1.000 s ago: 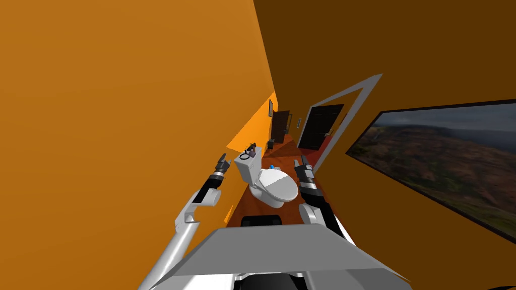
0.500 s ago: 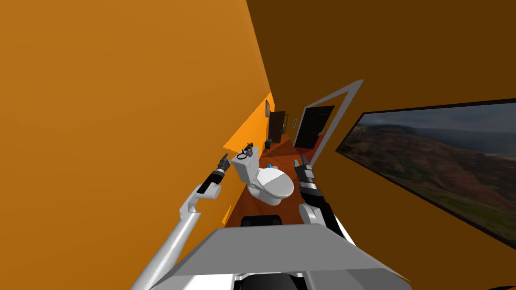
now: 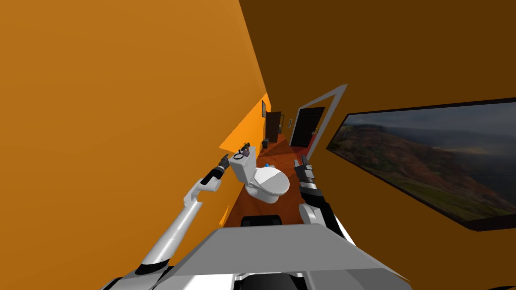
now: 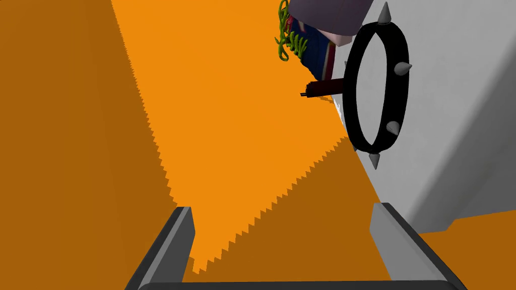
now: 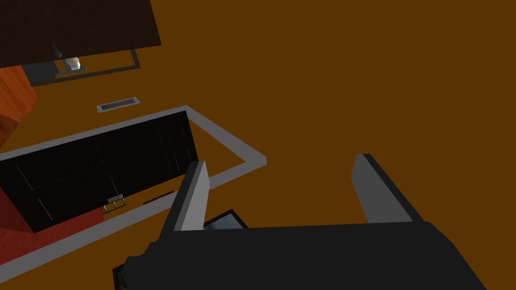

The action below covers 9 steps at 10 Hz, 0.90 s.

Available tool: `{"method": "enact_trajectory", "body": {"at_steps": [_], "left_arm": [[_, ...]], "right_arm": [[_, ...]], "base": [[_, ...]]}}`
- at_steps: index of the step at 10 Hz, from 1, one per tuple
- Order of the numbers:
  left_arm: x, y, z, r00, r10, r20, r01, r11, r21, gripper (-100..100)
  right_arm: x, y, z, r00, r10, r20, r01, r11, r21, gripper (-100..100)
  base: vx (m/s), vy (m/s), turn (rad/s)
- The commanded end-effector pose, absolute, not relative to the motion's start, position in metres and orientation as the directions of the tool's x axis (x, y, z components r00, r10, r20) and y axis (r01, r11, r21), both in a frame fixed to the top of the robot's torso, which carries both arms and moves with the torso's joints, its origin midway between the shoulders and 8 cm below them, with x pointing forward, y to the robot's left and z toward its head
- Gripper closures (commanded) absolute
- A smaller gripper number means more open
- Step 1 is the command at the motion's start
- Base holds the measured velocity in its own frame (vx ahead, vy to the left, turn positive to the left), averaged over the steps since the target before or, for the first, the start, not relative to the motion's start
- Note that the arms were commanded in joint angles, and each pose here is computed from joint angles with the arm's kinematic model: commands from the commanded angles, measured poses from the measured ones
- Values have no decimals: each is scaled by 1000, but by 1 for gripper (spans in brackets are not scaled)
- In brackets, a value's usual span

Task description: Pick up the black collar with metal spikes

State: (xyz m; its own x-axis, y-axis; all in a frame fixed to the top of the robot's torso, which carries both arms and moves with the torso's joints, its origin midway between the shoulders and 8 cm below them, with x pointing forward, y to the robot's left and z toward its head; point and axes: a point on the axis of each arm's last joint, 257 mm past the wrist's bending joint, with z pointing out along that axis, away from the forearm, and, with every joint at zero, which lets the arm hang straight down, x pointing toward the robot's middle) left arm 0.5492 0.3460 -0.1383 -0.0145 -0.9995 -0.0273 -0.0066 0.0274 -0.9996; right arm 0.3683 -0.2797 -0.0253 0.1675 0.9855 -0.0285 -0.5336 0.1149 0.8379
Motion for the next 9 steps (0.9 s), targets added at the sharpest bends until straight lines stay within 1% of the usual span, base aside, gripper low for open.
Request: {"method": "enact_trajectory", "body": {"at_steps": [1,2,5,6,7,8,9], "left_arm": [[555,355,-148,1,-999,-32,-57,32,-998,-100],[555,356,-151,4,-999,-32,-68,32,-997,-100],[577,382,-160,38,-998,-52,-155,46,-987,-100],[575,387,-171,50,-997,-53,-193,42,-980,-100],[584,397,-167,62,-996,-61,-212,47,-976,-100],[583,403,-180,76,-995,-62,-252,41,-967,-100],[590,412,-173,86,-994,-68,-268,43,-962,-100]], "right_arm": [[368,-280,-25,167,985,-29,-534,115,838,0],[368,-280,-25,168,985,-29,-533,115,838,0],[368,-280,-25,168,985,-29,-533,115,838,0],[368,-280,-25,168,985,-29,-534,115,838,0],[368,-280,-25,168,985,-29,-533,115,838,0],[368,-280,-25,168,985,-29,-534,115,838,0],[368,-280,-25,168,985,-29,-533,115,838,0]], "base": [[-28,-12,-72],[-10,-4,14],[-25,-13,-110],[-21,-12,-76],[-26,-10,-160],[-22,-4,-71],[-23,-4,-134]]}}
